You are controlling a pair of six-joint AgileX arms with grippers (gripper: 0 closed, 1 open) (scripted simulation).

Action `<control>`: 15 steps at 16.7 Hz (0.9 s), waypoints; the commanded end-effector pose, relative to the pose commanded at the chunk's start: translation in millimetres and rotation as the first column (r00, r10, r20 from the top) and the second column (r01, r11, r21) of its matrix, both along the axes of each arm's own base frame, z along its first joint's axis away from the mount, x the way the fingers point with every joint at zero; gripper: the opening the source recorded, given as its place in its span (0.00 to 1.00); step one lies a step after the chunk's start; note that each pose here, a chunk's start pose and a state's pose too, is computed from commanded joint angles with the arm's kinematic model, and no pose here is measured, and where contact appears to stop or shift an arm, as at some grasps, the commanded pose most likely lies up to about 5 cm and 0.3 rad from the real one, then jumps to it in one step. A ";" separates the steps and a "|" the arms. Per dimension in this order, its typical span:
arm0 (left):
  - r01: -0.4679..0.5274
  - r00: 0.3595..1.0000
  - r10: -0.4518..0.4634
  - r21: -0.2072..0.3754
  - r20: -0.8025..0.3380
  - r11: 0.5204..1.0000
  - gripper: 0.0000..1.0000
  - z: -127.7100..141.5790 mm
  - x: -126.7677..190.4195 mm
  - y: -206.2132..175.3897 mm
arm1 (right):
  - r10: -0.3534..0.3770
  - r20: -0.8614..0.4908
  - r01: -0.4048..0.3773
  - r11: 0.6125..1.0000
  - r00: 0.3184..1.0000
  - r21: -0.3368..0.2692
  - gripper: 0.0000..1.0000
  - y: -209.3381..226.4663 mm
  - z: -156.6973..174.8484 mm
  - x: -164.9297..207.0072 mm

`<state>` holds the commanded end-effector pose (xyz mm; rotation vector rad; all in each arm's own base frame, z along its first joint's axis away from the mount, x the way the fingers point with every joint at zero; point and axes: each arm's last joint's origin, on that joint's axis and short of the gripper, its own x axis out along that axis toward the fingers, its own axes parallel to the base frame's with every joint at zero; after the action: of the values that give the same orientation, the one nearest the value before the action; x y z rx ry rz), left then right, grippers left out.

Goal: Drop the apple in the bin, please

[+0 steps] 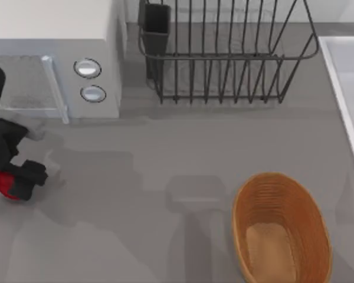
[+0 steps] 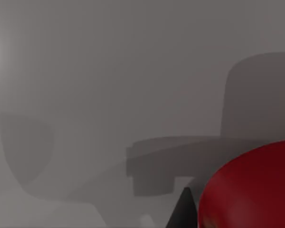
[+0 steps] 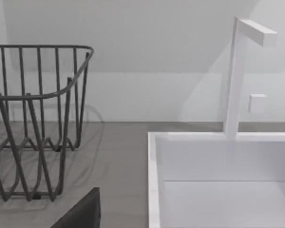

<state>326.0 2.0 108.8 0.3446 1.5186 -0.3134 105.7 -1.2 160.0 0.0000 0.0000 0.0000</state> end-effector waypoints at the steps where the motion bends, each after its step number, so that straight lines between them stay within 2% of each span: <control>1: 0.000 1.000 0.000 0.000 0.000 1.000 0.00 0.0 0.0 0.0 | 0.000 0.000 0.000 1.000 1.000 0.000 1.00 0.0 0.0 0.0; 6: 0.000 1.000 0.000 0.000 0.000 1.000 0.00 0.0 0.0 0.0 | 0.000 0.000 0.000 1.000 1.000 0.000 1.00 0.0 0.0 0.0; 8: -0.001 1.000 0.000 -0.020 -0.015 1.000 0.00 5.0 -5.1 -1.7 | 0.000 0.000 0.000 1.000 1.000 0.000 1.00 0.0 0.0 0.0; 12: 0.031 0.999 -0.030 0.023 -0.030 0.999 0.00 16.1 -12.4 -15.4 | 0.000 0.000 0.000 1.000 1.000 0.000 1.00 0.0 0.0 0.0; 15: 0.045 0.998 -0.043 0.057 -0.034 0.997 0.00 40.7 -17.2 -26.3 | 0.000 0.000 0.000 1.000 1.000 0.000 1.00 0.0 0.0 0.0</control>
<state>308.8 -24.2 149.5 0.4208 1.5563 -0.3121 105.7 -1.2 160.0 0.0000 0.0000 0.0000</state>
